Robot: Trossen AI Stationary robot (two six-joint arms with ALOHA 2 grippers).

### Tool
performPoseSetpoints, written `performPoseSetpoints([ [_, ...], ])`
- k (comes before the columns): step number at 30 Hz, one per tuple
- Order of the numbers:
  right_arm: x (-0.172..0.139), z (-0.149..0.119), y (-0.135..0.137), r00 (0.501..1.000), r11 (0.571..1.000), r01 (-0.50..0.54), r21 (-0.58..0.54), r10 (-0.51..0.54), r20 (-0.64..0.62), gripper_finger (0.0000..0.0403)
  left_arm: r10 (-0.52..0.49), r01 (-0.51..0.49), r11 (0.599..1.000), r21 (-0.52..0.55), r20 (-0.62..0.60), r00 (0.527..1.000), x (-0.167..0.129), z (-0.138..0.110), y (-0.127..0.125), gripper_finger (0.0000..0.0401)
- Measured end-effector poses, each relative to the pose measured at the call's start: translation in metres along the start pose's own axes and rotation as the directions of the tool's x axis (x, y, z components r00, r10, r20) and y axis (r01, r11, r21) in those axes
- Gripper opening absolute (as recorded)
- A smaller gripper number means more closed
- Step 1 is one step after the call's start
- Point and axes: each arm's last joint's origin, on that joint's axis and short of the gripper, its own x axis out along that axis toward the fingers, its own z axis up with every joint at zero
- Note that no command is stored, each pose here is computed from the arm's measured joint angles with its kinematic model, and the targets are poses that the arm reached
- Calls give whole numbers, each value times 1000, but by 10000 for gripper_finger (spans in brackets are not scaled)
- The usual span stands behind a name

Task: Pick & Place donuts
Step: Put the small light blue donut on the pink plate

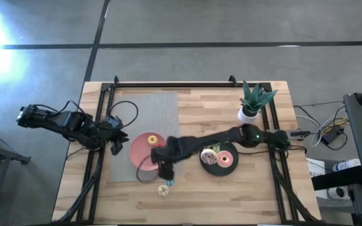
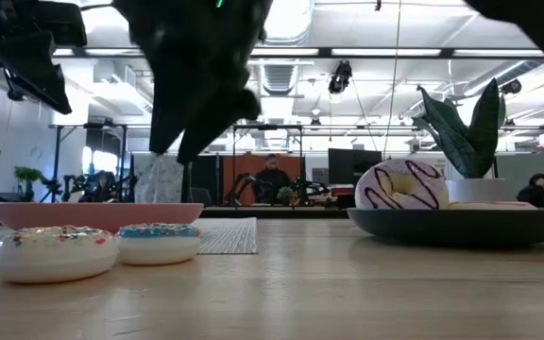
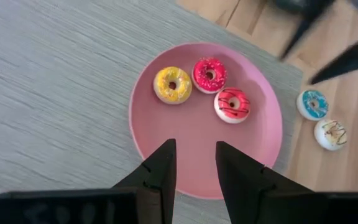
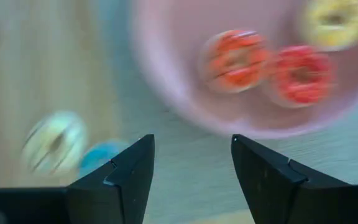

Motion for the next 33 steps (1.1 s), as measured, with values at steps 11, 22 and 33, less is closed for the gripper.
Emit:
performPoseSetpoints([
  [11, 25, -25, 39, 998, 991, -50, -124, 45, -41, 201, -66, 65, 996, -61, -9, 998, 17, -8, -4, 87],
  [22, 36, -37, 42, 997, 989, -43, -143, 33, -75, 181, -83, 82, 996, -46, -28, 996, 18, -11, -6, 87],
  [33, 50, -49, 41, 989, 991, -84, -105, 70, -127, 152, -79, 78, 996, -35, -32, 996, 18, -12, -5, 87],
])
